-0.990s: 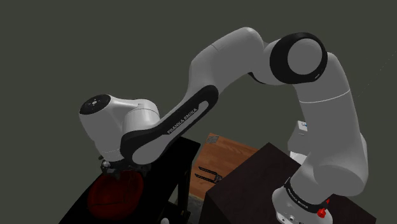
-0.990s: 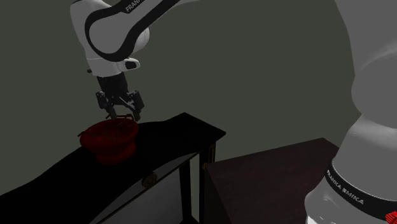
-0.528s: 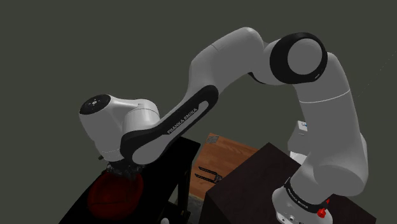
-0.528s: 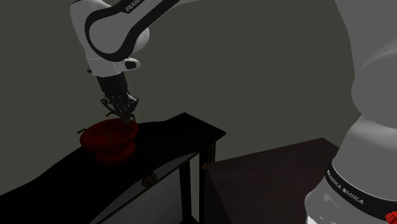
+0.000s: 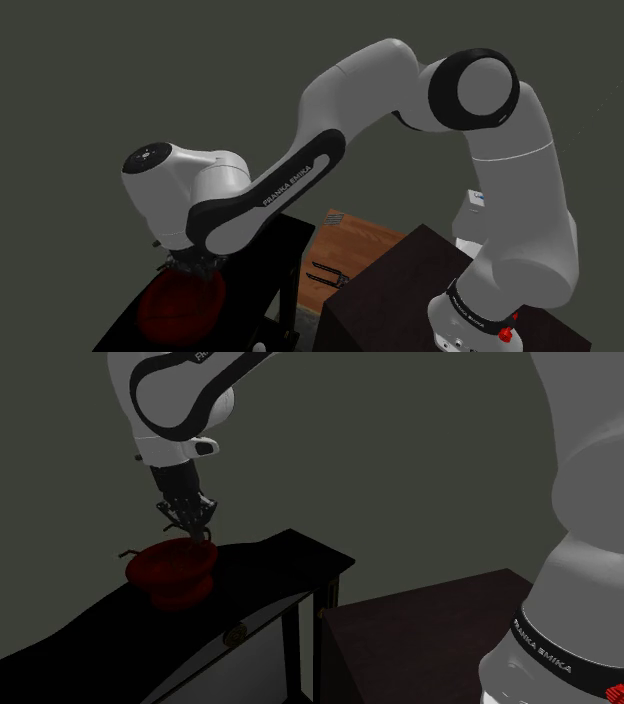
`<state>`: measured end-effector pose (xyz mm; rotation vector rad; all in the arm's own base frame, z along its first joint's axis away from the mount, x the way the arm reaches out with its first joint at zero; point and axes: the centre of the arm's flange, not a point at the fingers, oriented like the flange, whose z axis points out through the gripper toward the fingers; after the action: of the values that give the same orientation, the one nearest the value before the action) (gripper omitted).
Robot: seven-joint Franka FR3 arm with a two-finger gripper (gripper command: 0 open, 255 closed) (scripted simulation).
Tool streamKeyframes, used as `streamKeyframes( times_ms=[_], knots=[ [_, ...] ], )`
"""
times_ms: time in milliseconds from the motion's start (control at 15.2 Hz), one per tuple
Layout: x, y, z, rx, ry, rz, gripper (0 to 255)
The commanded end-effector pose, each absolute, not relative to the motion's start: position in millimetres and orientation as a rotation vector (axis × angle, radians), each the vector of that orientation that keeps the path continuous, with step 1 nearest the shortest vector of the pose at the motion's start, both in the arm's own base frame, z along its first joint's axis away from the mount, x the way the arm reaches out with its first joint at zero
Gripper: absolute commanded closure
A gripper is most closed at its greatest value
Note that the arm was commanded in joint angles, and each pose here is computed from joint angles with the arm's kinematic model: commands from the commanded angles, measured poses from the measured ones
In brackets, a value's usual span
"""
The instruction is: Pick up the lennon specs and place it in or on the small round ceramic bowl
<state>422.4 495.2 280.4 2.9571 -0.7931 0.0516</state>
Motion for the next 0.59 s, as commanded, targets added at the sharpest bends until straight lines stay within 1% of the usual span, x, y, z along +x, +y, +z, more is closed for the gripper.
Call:
streamKeyframes(
  times_ms=[0,528],
  knots=[
    [422.4,495.0,290.4,2.957,-0.793,0.051,255],
    [422.4,495.0,332.7,2.957,-0.793,0.051,255]
  ],
)
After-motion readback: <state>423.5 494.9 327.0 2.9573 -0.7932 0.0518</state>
